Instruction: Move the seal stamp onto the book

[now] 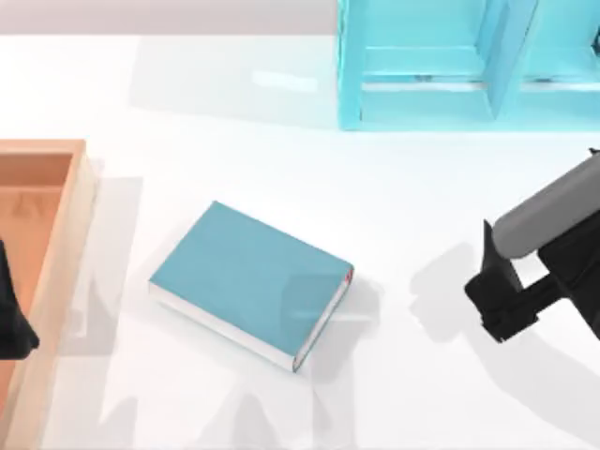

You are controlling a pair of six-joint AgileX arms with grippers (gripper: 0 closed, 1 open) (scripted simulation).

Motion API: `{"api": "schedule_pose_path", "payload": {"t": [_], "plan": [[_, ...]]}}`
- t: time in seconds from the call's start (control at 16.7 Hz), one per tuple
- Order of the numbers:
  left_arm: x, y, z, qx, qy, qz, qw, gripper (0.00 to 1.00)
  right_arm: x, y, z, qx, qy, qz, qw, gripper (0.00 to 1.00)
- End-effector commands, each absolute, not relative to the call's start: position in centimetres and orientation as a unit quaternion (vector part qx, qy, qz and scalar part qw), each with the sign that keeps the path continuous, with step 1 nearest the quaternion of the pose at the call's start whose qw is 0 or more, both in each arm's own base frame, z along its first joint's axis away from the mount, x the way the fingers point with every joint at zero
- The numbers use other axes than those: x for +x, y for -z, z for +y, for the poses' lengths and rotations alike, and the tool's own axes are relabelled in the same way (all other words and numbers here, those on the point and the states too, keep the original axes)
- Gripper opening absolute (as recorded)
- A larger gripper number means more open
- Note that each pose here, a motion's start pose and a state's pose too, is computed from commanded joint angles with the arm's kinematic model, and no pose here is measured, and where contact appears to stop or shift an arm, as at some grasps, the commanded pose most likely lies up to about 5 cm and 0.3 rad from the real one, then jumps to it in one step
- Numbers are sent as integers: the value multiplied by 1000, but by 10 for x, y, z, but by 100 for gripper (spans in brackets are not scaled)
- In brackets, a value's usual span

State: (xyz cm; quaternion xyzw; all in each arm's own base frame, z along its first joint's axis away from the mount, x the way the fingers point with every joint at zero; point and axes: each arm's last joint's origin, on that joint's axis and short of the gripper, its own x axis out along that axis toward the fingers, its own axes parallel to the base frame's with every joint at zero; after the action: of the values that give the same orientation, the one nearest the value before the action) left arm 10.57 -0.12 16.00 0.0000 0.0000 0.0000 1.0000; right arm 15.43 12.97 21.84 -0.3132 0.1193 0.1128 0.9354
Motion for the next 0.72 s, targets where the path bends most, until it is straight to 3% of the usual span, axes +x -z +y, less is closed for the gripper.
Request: {"api": "schedule_pose_path", "payload": {"t": [0.3, 0.72], "plan": [[106, -160, -1, 0, 0, 0, 1000, 100, 125, -203, 37, -121, -38, 60, 990, 100], [106, -160, -1, 0, 0, 0, 1000, 100, 106, -162, 0, -4, 0, 2, 1000, 100]]}}
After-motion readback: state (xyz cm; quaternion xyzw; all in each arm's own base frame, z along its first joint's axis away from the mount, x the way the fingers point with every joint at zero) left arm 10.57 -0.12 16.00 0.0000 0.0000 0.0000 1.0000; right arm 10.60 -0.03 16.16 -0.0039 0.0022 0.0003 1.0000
